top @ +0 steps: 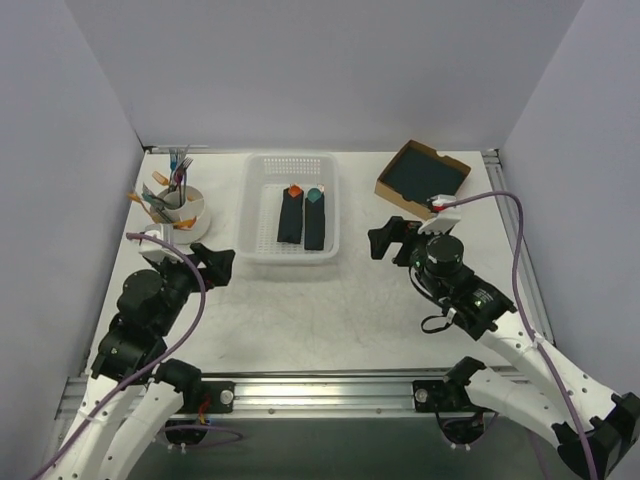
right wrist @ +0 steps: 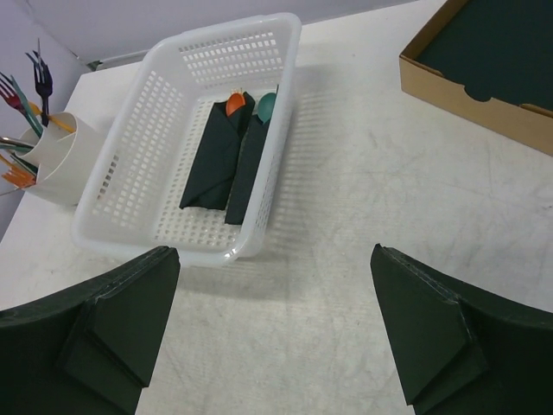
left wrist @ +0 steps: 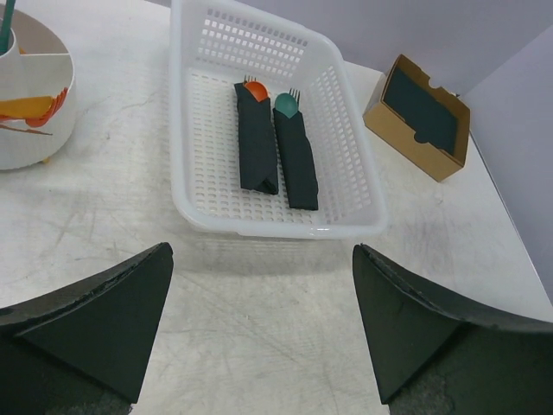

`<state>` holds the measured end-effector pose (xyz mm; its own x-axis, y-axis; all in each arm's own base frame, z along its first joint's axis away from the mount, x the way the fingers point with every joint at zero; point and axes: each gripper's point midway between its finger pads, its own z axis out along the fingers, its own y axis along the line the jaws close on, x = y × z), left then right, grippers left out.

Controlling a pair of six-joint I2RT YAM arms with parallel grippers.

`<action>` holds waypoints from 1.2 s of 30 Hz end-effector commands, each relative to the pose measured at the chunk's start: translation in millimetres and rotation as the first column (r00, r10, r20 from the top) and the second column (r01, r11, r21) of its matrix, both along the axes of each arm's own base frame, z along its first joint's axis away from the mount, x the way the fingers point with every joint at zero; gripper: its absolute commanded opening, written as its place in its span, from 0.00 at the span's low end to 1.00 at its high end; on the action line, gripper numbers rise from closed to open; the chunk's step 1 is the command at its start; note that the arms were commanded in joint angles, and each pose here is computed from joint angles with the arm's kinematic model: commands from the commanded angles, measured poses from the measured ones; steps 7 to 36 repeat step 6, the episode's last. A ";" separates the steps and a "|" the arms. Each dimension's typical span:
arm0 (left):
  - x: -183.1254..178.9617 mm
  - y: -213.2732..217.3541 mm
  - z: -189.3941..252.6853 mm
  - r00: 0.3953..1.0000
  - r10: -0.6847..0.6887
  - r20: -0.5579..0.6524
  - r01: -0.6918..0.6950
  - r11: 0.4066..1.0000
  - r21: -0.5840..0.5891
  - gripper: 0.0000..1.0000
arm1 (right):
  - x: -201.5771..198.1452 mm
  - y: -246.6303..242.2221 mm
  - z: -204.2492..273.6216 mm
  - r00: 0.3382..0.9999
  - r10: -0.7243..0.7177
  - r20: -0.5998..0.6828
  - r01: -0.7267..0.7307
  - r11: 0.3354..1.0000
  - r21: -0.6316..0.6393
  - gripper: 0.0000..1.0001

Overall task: Place the utensils on the paper napkin and roll it up
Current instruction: Reset both arms

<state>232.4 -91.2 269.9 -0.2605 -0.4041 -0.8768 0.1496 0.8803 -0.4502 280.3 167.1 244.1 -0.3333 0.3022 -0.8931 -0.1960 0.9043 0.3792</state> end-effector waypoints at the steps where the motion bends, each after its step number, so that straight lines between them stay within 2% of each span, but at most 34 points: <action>1: -1.7 6.2 14.2 0.997 0.039 0.073 -0.035 0.998 -0.055 0.94 | -0.9 -10.9 12.0 0.998 -0.038 0.045 0.038 0.999 -0.003 1.00; 36: -3.8 10.1 13.0 0.996 0.057 0.072 -0.053 0.997 -0.060 0.94 | -3.9 -12.7 10.0 0.998 -0.042 0.042 0.042 0.999 0.008 1.00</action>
